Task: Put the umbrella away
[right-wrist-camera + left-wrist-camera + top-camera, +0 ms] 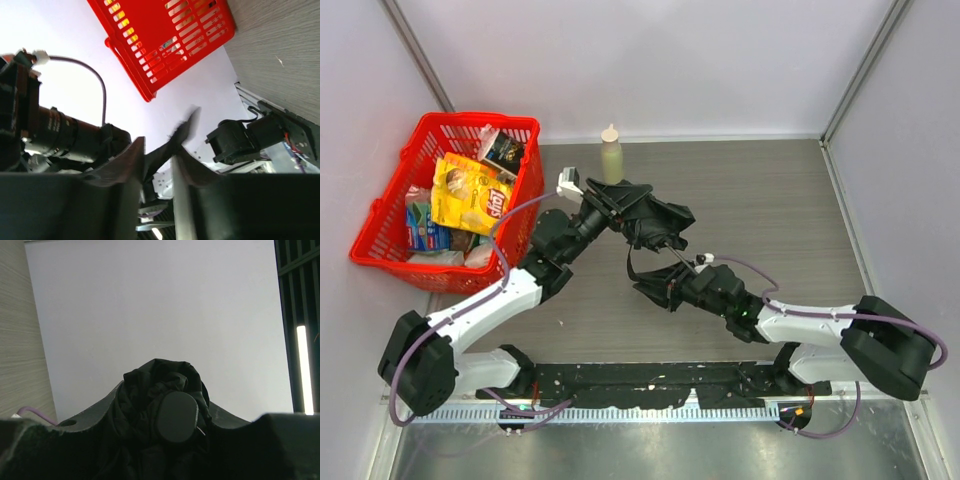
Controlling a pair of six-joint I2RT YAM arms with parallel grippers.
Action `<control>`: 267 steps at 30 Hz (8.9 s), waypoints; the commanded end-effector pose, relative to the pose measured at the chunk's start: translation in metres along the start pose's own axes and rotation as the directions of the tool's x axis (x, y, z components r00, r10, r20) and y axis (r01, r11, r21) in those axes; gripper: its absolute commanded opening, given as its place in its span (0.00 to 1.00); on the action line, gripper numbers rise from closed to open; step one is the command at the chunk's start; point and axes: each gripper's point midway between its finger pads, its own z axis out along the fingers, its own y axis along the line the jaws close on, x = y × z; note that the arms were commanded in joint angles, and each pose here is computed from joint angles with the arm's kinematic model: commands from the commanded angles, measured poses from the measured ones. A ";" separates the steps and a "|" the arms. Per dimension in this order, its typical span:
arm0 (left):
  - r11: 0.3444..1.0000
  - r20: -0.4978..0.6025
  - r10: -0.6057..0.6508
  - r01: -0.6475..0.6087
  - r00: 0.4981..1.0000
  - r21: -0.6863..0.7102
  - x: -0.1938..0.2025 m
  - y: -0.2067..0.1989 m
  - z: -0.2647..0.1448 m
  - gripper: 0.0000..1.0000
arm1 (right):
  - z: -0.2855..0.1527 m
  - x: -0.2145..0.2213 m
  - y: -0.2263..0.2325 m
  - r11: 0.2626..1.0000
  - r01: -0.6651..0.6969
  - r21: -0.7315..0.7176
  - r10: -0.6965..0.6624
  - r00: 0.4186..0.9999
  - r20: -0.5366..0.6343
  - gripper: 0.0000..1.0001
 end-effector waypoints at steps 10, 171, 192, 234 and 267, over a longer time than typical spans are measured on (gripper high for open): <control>0.973 -0.142 -0.146 0.116 0.979 -0.202 0.029 -0.007 -0.028 0.00 | 0.011 -0.025 0.068 0.900 0.344 -0.268 -0.348 0.937 0.034 0.01; -0.269 -0.215 -0.128 -0.242 0.968 -0.932 0.020 0.376 -0.226 0.00 | 0.028 -0.009 -0.206 0.068 0.998 0.007 -0.867 0.063 -0.495 0.07; -0.306 -0.242 -0.084 -0.256 0.967 -0.917 0.009 0.368 -0.228 0.00 | 0.013 -0.061 -0.209 -0.043 0.968 0.248 -0.870 0.086 -0.485 0.34; -0.259 -0.254 -0.059 -0.261 0.965 -0.930 0.004 0.361 -0.219 0.00 | 0.003 -0.080 -0.232 0.108 0.955 0.277 -0.846 0.235 -0.478 0.45; -0.447 -0.323 -0.197 -0.378 0.926 -0.811 -0.011 0.339 -0.251 0.00 | -0.023 -0.103 -0.181 -0.670 0.531 0.519 -0.729 -0.336 -0.596 0.01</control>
